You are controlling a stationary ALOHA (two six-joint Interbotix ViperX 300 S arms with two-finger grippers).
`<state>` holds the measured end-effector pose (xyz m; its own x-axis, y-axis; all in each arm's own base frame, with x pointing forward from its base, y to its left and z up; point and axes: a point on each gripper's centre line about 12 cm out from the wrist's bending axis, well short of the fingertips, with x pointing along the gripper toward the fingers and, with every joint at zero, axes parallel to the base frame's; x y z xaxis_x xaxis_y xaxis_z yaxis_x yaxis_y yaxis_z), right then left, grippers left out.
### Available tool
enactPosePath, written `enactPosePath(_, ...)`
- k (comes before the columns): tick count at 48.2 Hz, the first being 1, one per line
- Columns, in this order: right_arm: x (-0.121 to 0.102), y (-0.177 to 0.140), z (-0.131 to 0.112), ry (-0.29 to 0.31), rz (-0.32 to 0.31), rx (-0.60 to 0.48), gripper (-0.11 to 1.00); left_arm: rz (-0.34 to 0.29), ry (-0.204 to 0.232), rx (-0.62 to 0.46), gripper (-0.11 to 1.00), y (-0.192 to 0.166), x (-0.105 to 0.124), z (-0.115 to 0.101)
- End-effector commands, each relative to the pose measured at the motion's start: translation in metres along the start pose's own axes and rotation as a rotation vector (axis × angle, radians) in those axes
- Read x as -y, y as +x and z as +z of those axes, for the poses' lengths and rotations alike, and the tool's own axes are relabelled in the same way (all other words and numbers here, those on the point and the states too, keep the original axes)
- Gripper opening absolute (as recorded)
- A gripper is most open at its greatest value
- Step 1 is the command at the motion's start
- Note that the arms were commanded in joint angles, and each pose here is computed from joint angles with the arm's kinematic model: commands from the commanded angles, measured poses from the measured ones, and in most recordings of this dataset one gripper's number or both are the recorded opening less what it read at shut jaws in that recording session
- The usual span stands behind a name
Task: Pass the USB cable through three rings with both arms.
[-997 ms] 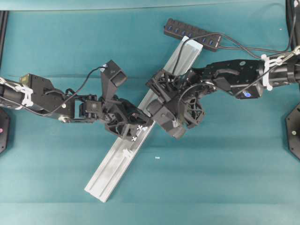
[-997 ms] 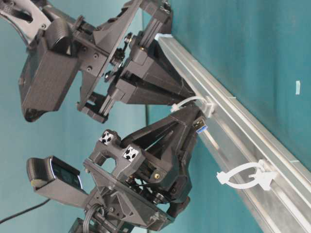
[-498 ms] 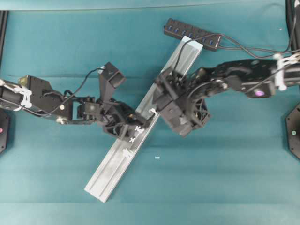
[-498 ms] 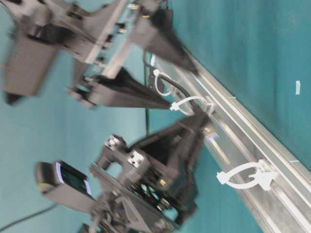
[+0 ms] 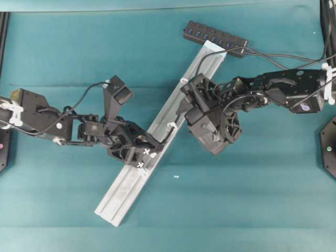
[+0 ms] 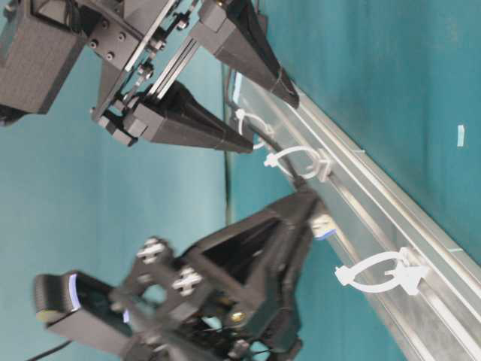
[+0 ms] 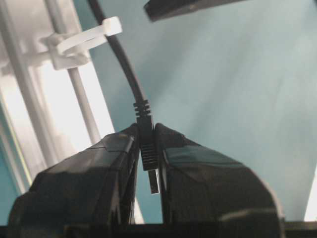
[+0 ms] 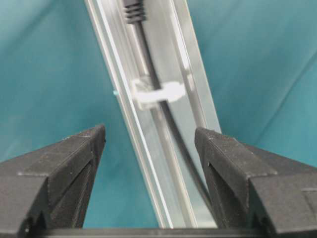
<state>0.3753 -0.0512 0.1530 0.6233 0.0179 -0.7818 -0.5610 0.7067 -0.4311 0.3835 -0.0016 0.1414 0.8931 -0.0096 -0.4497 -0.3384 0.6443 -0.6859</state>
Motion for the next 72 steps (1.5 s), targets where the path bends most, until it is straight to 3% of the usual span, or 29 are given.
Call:
enactPosePath(1,0.003,-0.002,0.007,0.004,-0.015,0.017,0.82,-0.043,0.013,0.020,0.11,-0.007,0.014,0.005)
enactPosePath(23,0.007,0.002,0.034,-0.040,-0.049,0.067,0.81,-0.053,-0.004,-0.014,0.11,-0.012,0.019,-0.008)
enactPosePath(51,-0.007,0.028,0.050,-0.080,0.009,0.069,0.72,-0.046,-0.003,-0.021,0.11,-0.014,0.019,-0.008)
enactPosePath(57,-0.007,0.031,0.051,-0.081,0.012,0.068,0.62,-0.045,-0.003,-0.022,0.11,-0.014,0.019,-0.009)
enactPosePath(72,-0.004,0.037,0.053,-0.081,0.012,0.068,0.16,-0.050,-0.003,-0.018,0.11,-0.013,0.021,-0.007)
